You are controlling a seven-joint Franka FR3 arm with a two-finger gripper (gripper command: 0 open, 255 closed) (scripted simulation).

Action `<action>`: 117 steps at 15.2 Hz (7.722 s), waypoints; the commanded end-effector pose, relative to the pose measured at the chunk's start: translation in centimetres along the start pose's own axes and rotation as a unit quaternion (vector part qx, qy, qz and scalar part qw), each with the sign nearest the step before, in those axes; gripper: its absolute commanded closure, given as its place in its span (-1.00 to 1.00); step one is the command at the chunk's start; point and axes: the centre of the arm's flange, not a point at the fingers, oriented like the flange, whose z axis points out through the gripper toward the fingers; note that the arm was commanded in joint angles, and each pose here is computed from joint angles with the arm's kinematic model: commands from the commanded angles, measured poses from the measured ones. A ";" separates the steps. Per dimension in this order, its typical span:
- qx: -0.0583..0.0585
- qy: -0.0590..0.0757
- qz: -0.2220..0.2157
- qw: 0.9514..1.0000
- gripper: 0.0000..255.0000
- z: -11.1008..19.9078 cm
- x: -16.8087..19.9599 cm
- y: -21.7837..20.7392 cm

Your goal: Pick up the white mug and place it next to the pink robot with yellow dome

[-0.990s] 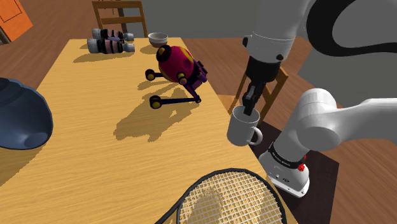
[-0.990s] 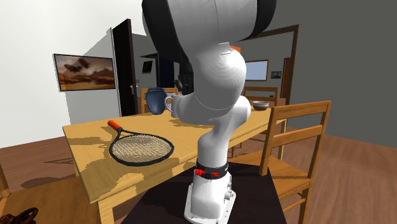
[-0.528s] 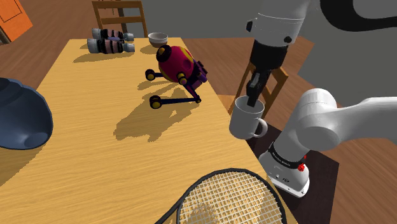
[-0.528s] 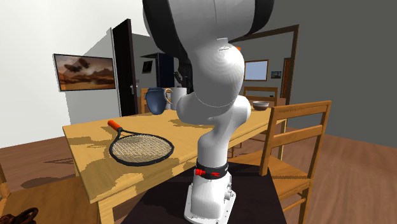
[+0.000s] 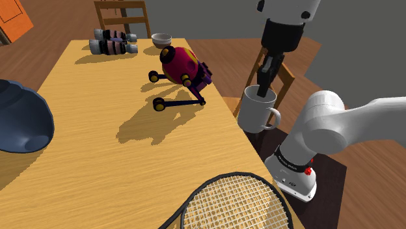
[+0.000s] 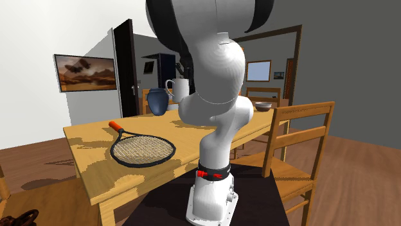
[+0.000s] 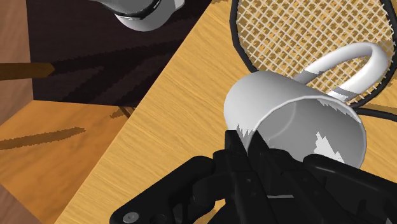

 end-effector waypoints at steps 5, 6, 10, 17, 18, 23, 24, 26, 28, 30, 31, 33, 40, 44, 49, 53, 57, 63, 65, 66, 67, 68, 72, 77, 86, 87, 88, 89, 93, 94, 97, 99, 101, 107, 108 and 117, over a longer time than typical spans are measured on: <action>0.000 0.000 0.000 1.000 1.00 -3.2 -0.3 -0.1; 0.000 0.000 0.000 1.000 1.00 -3.7 -0.3 -0.1; 0.000 0.000 0.000 1.000 1.00 -5.8 -0.5 -0.1; 0.000 0.000 0.000 1.000 1.00 -9.5 -0.7 -0.2; 0.000 0.000 0.000 1.000 1.00 -10.0 -0.8 -0.2; 0.000 0.000 0.000 1.000 1.00 -11.2 2.9 -1.5; 0.000 0.000 0.000 1.000 1.00 -11.2 4.2 -1.9; 0.000 0.000 0.000 1.000 1.00 -11.4 6.6 -2.8; 0.000 0.000 0.000 1.000 1.00 -11.6 9.1 -3.6; 0.000 0.000 0.000 1.000 1.00 -11.8 11.6 -4.5; 0.000 0.000 0.000 1.000 1.00 -11.8 12.9 -4.9; 0.000 0.000 0.000 1.000 1.00 -12.0 15.4 -5.8; 0.000 0.000 0.000 1.000 1.00 -12.0 22.2 -8.1; 0.000 0.000 0.000 1.000 1.00 -9.8 22.3 -8.0; 0.000 0.000 0.000 1.000 1.00 -7.2 22.5 -8.0; 0.000 0.000 0.000 1.000 1.00 -5.1 22.7 -8.0; 0.000 0.000 0.000 1.000 1.00 -3.0 22.8 -7.9; 0.000 0.000 0.000 1.000 1.00 0.2 23.1 -7.9; 0.000 0.000 0.000 1.000 1.00 1.2 23.1 -7.8; 0.000 0.000 0.000 1.000 1.00 1.7 23.2 -7.8; 0.000 0.000 0.000 1.000 1.00 2.3 23.2 -7.8; 0.000 0.000 0.000 1.000 1.00 2.8 23.3 -7.8; 0.000 0.000 0.000 1.000 1.00 4.9 23.4 -7.8; 0.000 0.000 0.000 1.000 1.00 7.5 23.6 -7.7; 0.000 0.000 0.000 1.000 1.00 12.3 23.9 -7.7; 0.000 0.000 0.000 1.000 1.00 12.8 24.0 -7.6; 0.000 0.000 0.000 1.000 1.00 13.3 24.0 -7.6; 0.000 0.000 0.000 1.000 1.00 13.8 24.1 -7.6; 0.000 0.000 0.000 1.000 1.00 15.9 24.2 -7.6; 0.000 0.000 0.000 1.000 1.00 16.5 24.2 -7.6; 0.000 0.000 0.000 1.000 1.00 18.1 24.4 -7.6; 0.000 0.000 0.000 1.000 1.00 18.9 24.4 -7.5; 0.000 0.000 0.000 1.000 1.00 18.9 24.4 -7.5; 0.000 0.000 0.000 1.000 -1.00 18.9 24.4 -7.5; 0.000 0.000 0.000 1.000 -1.00 18.9 24.4 -7.5; 0.000 0.000 0.000 1.000 -1.00 13.9 24.4 -7.5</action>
